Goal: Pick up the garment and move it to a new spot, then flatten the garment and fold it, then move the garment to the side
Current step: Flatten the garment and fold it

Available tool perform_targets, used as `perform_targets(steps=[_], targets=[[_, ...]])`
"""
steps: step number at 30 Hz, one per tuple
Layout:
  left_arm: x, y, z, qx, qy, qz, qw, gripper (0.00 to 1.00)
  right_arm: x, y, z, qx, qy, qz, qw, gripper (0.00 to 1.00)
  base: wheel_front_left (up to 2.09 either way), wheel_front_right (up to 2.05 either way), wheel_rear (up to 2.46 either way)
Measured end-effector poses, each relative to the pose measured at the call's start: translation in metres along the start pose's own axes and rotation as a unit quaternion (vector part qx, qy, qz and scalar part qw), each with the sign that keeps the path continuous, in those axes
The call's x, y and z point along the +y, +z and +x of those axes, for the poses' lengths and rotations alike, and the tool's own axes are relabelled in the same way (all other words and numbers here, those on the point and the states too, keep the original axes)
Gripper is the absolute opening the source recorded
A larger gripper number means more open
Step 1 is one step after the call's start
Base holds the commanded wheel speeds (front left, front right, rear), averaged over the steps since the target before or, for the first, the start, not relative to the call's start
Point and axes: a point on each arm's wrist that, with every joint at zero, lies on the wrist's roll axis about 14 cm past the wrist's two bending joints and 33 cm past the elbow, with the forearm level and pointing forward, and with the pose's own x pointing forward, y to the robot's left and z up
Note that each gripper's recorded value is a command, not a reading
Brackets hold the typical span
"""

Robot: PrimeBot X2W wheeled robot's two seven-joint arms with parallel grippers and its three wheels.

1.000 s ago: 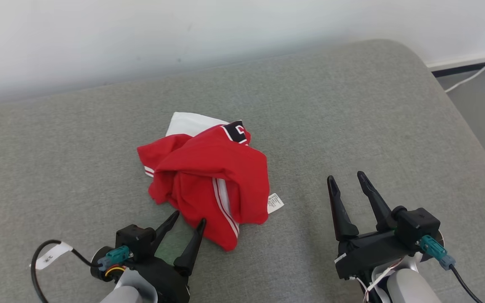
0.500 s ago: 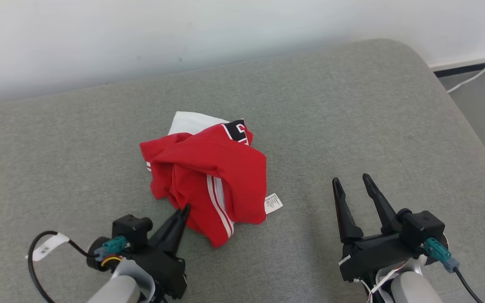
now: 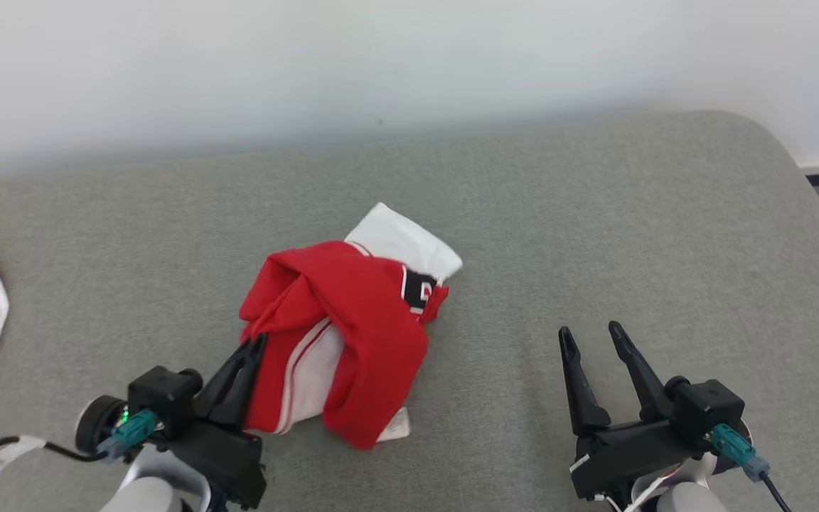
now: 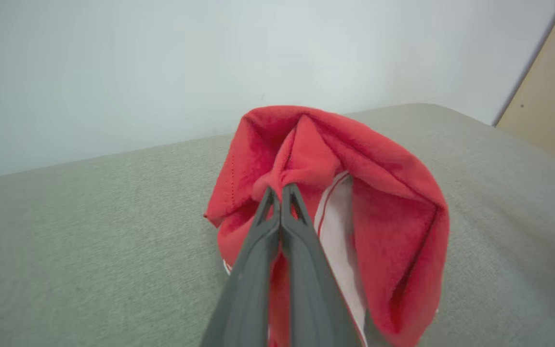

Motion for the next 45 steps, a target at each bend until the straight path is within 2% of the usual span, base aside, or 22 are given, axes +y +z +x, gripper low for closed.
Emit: perform_targets(steps=[4, 7, 14, 21, 22, 23, 33, 45], targets=[[0.013, 0.014, -0.019, -0.004, 0.022, 0.024, 0.999, 0.0, 0.009, 0.003, 0.004, -0.004, 0.013, 0.001, 1.0, 1.0, 0.0, 0.0, 0.0], [0.012, 0.016, -0.041, 0.009, 0.03, 0.03, 0.999, 0.0, 0.017, 0.003, 0.007, -0.006, 0.027, 0.003, 1.0, 1.0, 0.0, 0.0, 0.0], [0.006, -0.023, -0.059, 0.064, 0.038, 0.001, 0.997, 0.0, 0.02, -0.001, 0.01, -0.001, 0.033, 0.004, 0.999, 1.0, 0.0, 0.0, 0.0], [0.003, -0.044, -0.059, 0.073, 0.043, -0.029, 0.996, 0.0, 0.019, -0.004, 0.011, 0.005, 0.036, 0.001, 0.999, 1.0, 0.0, 0.0, 0.0], [0.003, -0.042, -0.058, 0.065, 0.046, -0.03, 0.996, 0.19, 0.019, -0.004, 0.011, 0.005, 0.036, 0.001, 0.999, 1.0, 0.0, 0.0, 0.0], [0.004, -0.041, -0.057, 0.059, 0.049, -0.032, 0.997, 1.0, 0.019, -0.005, 0.011, 0.006, 0.036, 0.001, 0.999, 1.0, 0.0, 0.0, 0.0], [0.01, -0.007, -0.056, -0.013, 0.07, -0.048, 0.996, 1.0, 0.024, -0.004, 0.013, 0.005, 0.046, -0.002, 0.999, 1.0, 0.0, 0.0, 0.0], [0.068, 0.018, -0.088, -0.065, 0.2, -0.038, 0.977, 1.0, 0.034, -0.005, 0.015, 0.007, 0.061, 0.001, 0.998, 1.0, 0.0, 0.0, 0.0]])
